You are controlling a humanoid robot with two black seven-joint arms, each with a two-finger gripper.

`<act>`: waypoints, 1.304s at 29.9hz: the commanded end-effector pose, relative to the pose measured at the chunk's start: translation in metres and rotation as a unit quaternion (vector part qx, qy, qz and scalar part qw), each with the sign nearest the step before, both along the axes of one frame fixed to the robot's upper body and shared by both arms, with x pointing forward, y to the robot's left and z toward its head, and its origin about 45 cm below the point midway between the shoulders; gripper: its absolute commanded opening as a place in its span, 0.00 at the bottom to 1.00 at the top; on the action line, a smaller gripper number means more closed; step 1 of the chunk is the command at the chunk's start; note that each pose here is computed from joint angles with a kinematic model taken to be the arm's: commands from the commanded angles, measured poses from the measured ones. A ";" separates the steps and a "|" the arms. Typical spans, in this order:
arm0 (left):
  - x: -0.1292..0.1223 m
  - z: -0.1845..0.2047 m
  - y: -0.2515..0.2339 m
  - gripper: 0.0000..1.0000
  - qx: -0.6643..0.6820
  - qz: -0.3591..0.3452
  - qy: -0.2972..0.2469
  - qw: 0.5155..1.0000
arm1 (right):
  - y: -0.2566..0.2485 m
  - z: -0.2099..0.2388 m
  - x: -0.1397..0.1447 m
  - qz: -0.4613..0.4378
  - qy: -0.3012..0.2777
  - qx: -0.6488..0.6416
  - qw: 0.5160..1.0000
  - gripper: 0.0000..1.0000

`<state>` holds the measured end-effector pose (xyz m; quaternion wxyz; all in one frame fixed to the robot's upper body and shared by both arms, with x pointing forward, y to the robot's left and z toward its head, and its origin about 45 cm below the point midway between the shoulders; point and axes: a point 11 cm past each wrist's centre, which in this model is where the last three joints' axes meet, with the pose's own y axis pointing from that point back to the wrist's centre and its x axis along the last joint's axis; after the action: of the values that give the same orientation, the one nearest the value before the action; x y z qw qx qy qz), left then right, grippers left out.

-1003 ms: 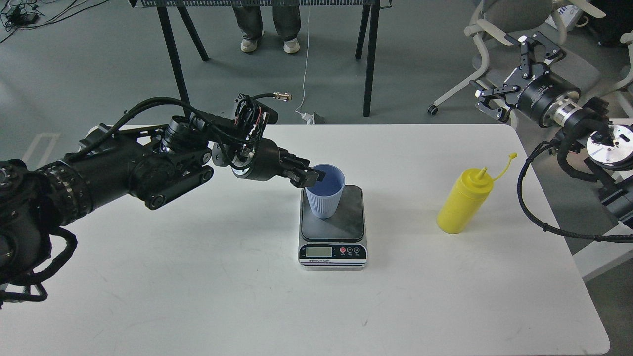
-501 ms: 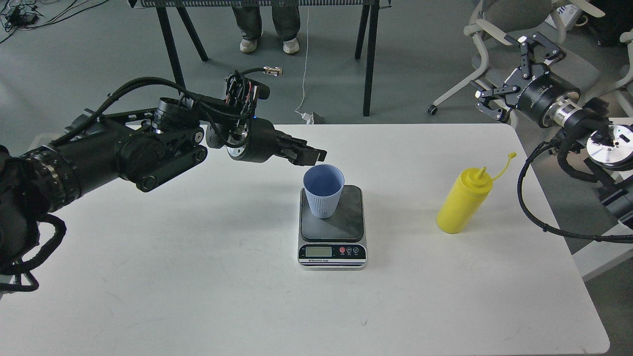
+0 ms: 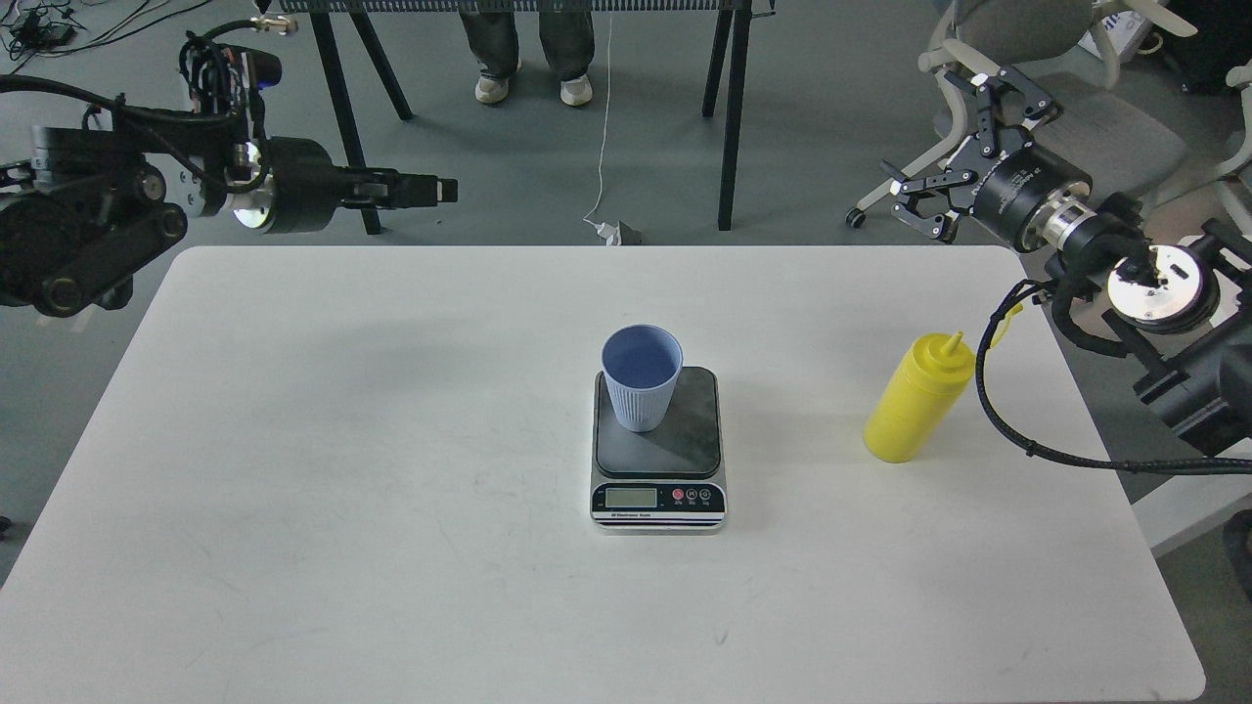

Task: Pour seasoning into cup on scale with both arms
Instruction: 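Move the right gripper down beside the yellow bottle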

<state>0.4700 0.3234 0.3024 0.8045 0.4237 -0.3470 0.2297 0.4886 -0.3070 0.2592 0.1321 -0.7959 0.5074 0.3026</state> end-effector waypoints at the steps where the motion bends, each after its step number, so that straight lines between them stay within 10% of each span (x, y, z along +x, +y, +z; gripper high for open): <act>1: -0.004 0.001 0.020 0.71 -0.024 0.030 0.003 0.999 | 0.027 0.004 0.005 0.017 -0.007 0.027 0.999 0.99; 18: -0.015 -0.042 0.006 0.71 -0.022 0.017 0.035 0.999 | -0.028 0.086 -0.003 -0.033 -0.067 0.224 0.972 0.99; 39: -0.024 -0.072 -0.013 0.72 -0.027 0.001 0.064 0.998 | -0.100 0.028 -0.150 -0.067 0.068 0.245 0.965 0.99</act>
<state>0.4473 0.3071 0.2323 0.8365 0.4140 -0.2907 0.2105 0.3489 -0.4058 0.3052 0.3072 -0.6985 0.4666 0.4471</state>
